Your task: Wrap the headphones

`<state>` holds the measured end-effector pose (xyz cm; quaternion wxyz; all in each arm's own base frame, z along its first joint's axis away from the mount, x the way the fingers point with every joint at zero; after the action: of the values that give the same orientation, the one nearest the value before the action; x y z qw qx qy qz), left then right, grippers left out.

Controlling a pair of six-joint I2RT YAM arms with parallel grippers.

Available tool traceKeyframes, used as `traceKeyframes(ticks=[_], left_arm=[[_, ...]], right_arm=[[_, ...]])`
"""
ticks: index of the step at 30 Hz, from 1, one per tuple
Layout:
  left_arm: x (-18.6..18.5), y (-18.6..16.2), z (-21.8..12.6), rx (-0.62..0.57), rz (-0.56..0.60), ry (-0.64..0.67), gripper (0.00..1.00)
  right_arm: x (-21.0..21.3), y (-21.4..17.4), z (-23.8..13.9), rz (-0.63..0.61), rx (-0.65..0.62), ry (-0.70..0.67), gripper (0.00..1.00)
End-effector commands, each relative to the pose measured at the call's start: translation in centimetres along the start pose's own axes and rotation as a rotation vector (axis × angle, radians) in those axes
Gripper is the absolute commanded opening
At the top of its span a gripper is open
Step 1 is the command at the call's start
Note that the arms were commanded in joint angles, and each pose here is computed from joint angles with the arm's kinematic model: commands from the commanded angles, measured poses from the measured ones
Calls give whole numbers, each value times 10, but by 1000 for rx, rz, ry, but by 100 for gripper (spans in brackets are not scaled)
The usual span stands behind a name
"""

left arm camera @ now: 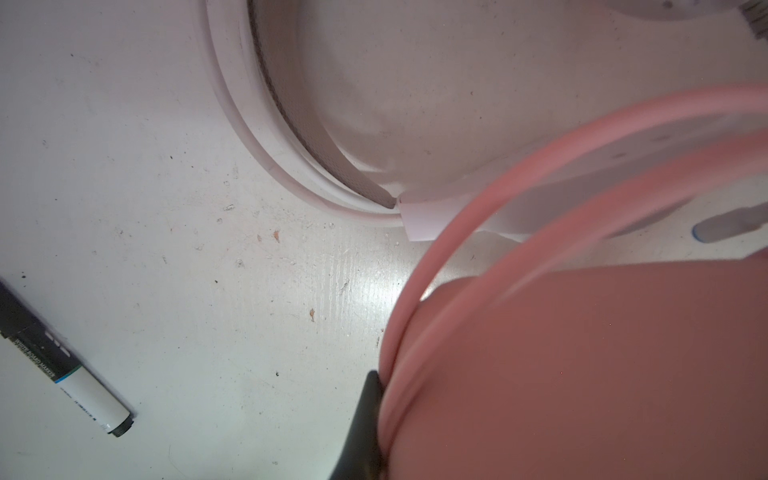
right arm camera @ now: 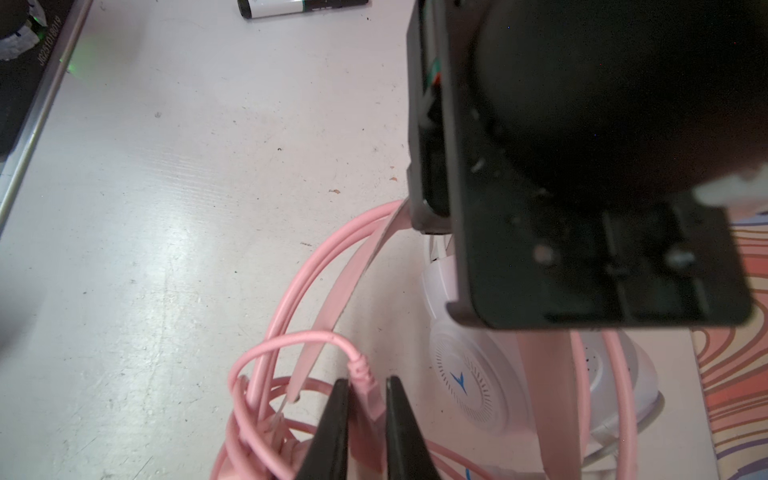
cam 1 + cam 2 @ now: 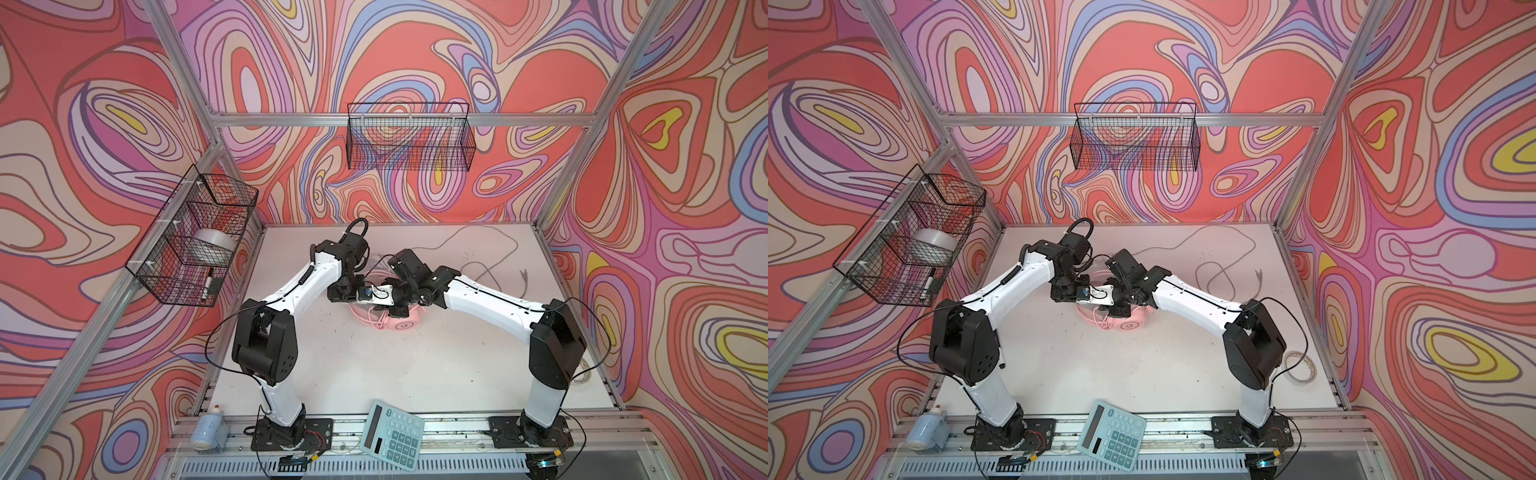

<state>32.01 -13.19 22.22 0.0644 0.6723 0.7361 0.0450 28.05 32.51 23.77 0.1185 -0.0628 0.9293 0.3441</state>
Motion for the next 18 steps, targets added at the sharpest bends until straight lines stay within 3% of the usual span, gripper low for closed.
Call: traceKeyframes(ticks=[1,11,18], left_arm=[[-4,-3,-14,9,8,-44,0],[-5,-3,-8,29,8,-45,0],[-5,-3,-5,35,10,-45,0]], right_arm=[[-11,-2,0,28,18,-47,15],[-14,-4,-5,49,12,-88,29],[-15,-4,-9,63,3,-98,32]])
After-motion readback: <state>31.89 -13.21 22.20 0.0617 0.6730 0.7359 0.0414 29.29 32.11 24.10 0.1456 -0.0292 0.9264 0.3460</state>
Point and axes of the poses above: each gripper's point midway between its finger pads, its own z axis out along the fingers, its own x axis along the line the jaws close on, y = z × x, the point moved 10 cm from there along -z, back along the fingers, and after that the axes turned 1 degree about z, right-handed, at the moved point
